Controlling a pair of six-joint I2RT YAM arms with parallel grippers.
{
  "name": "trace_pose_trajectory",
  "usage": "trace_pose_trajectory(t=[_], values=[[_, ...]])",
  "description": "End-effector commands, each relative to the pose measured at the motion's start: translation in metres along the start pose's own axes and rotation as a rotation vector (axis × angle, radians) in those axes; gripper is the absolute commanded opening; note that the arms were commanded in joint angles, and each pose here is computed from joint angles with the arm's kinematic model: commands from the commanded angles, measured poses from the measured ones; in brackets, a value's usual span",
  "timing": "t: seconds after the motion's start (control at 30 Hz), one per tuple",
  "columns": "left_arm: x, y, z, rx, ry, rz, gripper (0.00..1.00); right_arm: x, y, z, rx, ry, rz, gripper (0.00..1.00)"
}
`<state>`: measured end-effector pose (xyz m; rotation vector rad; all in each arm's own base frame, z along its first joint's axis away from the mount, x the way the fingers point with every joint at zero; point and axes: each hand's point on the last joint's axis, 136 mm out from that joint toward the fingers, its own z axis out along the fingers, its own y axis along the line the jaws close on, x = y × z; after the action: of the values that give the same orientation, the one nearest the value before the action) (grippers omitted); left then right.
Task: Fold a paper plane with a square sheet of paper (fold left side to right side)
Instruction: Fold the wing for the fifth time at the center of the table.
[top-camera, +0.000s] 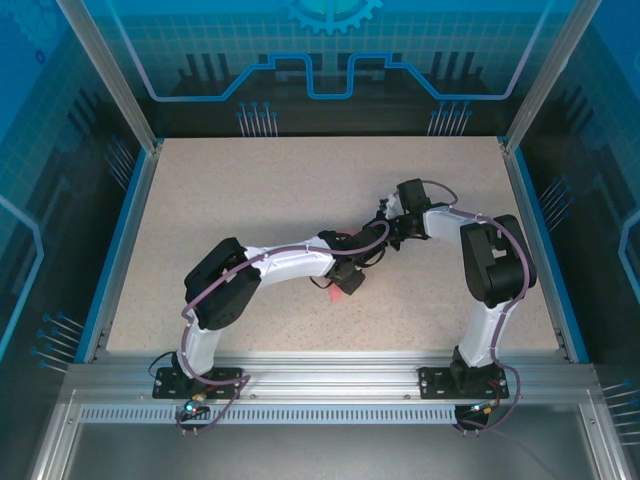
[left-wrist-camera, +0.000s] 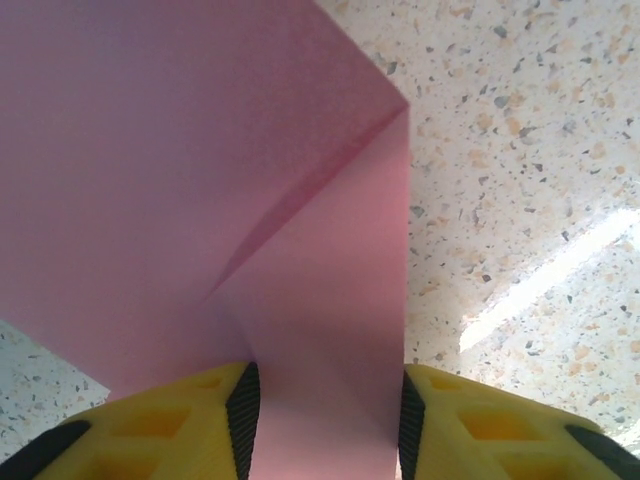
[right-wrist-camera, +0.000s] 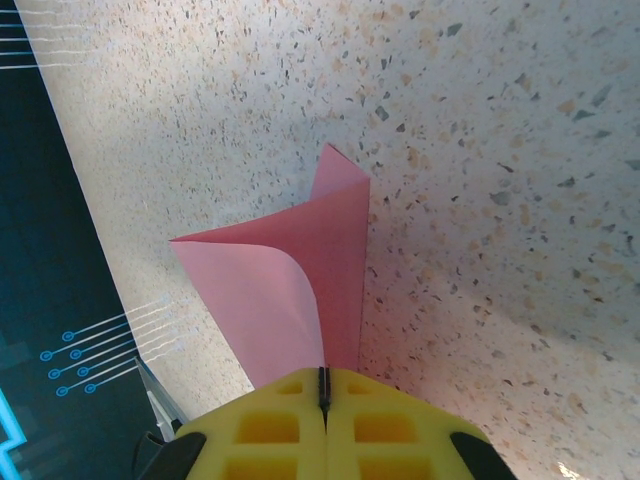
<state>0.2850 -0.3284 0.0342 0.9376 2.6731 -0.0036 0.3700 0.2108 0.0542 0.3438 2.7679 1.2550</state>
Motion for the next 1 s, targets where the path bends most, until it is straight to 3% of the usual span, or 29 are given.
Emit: trace_pose_trajectory(t=[0.0, 0.4, 0.5, 0.77, 0.97], values=[[0.006, -0.001, 0.006, -0.019, 0.021, -0.007, 0.37, 0.003, 0.002, 0.004, 0.019, 0.023, 0.002, 0.00], [0.005, -0.005, 0.005, 0.010, 0.015, -0.024, 0.15, 0.002, 0.004, 0.002, 0.030, 0.026, -0.030, 0.00], [0.001, -0.006, 0.000, 0.052, 0.004, -0.046, 0.11, -0.003, 0.011, -0.007, 0.030, -0.004, -0.075, 0.12], [-0.014, -0.012, -0.019, 0.286, -0.028, -0.157, 0.09, -0.016, 0.004, -0.064, 0.148, -0.208, -0.180, 0.56], [-0.025, -0.015, -0.026, 0.490, -0.035, -0.267, 0.09, -0.002, -0.015, -0.085, 0.191, -0.279, -0.205, 0.67]])
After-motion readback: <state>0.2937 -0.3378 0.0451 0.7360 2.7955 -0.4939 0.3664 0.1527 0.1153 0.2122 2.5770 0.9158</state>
